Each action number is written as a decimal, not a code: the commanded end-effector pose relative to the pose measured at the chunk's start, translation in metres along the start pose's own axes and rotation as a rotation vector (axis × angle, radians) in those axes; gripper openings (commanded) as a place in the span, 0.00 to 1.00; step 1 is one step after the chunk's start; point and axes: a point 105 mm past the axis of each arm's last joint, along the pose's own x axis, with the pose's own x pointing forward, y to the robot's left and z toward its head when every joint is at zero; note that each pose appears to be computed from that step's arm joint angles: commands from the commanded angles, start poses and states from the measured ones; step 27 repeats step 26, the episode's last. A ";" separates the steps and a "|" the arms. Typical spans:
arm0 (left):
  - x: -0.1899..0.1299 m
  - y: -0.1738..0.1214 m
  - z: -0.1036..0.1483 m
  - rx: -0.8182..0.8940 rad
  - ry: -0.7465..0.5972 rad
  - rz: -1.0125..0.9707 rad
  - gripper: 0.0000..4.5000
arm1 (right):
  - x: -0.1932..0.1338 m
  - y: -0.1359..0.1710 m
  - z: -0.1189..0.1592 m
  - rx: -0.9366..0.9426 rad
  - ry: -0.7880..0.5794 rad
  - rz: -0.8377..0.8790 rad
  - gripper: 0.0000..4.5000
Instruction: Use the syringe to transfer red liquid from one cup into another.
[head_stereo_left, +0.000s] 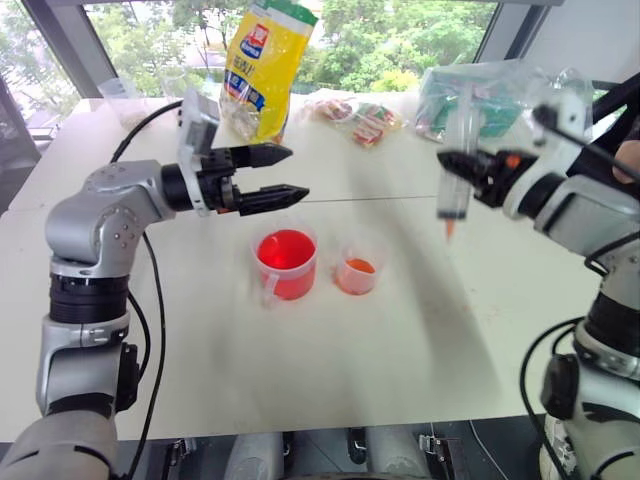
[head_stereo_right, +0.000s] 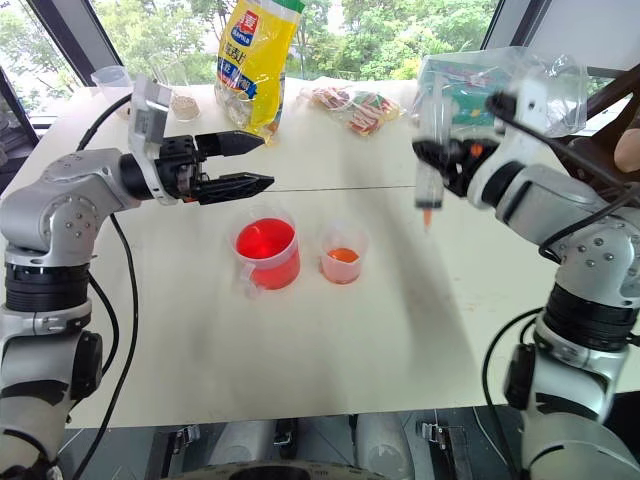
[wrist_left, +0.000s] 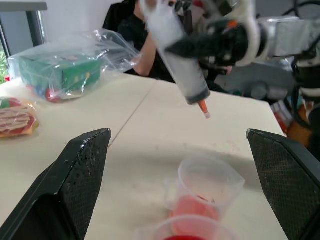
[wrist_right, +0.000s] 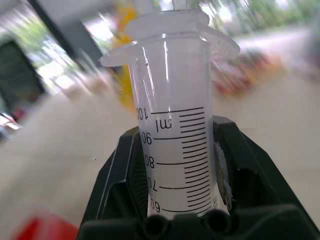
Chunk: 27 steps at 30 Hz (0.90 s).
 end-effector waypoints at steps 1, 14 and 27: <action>0.002 -0.007 0.007 0.042 -0.015 -0.011 1.00 | 0.000 -0.015 -0.028 -0.024 0.143 -0.060 0.31; 0.002 -0.029 -0.003 0.026 0.016 -0.023 1.00 | 0.014 -0.037 -0.086 -0.010 0.342 -0.107 0.99; -0.021 -0.043 -0.013 -0.008 0.109 -0.020 1.00 | -0.062 0.035 -0.019 -0.310 0.139 0.370 0.99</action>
